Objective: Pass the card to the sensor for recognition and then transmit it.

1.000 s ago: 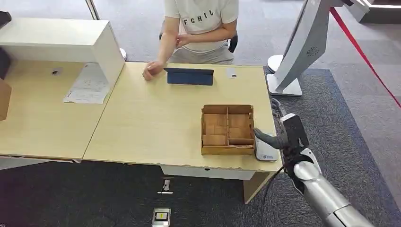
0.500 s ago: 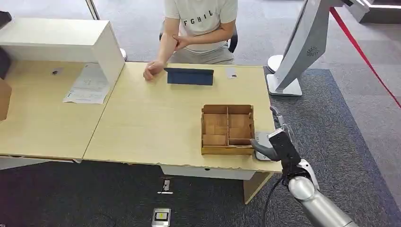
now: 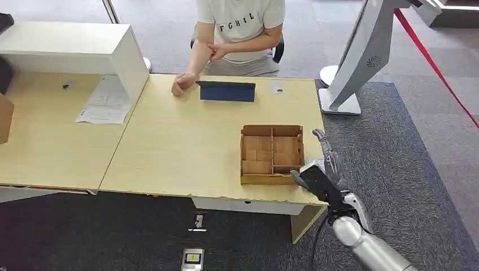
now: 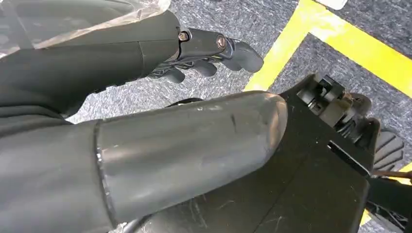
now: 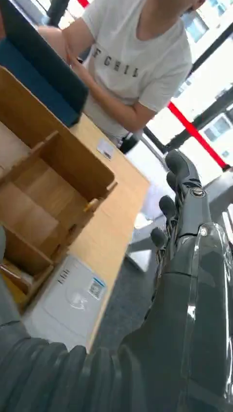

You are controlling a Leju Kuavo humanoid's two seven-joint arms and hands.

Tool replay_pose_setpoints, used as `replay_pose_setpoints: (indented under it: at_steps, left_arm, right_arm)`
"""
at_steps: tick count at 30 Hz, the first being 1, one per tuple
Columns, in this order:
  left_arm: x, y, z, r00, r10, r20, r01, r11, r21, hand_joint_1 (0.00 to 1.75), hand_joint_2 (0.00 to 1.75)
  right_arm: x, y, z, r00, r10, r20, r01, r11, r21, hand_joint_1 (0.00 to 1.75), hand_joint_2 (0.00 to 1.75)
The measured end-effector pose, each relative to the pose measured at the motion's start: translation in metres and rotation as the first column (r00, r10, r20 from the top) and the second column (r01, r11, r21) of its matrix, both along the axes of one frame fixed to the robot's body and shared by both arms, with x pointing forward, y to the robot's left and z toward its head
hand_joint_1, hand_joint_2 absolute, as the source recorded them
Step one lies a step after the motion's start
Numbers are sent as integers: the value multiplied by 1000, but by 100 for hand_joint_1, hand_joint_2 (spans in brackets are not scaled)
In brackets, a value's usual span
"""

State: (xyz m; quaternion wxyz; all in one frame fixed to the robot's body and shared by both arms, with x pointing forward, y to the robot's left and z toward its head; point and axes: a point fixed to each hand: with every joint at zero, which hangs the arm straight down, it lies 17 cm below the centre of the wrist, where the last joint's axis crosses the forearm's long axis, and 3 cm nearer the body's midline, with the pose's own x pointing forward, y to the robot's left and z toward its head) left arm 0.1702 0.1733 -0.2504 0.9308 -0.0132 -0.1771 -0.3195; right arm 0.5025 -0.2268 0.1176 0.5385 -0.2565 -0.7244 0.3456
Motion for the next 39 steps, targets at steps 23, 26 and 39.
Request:
replay_pose_setpoints:
  at_steps: [23, 26, 39]
  left_arm:
    - [-6, 1, -2, 1000, -6, 2, 6, 1000, 10, 0, 0]
    - [-6, 2, -2, 1000, -6, 3, 6, 1000, 11, 0, 0]
    - [-8, -2, -2, 1000, -27, 8, 27, 1000, 7, 0, 0]
  right_arm:
    - [-32, 32, -24, 999, 33, -16, -37, 911, -411, 0, 175]
    - [-36, 35, -22, 999, 43, -19, -47, 909, -414, 0, 175]
    - [-40, 29, -39, 998, -36, -45, 1, 789, -615, 0, 175]
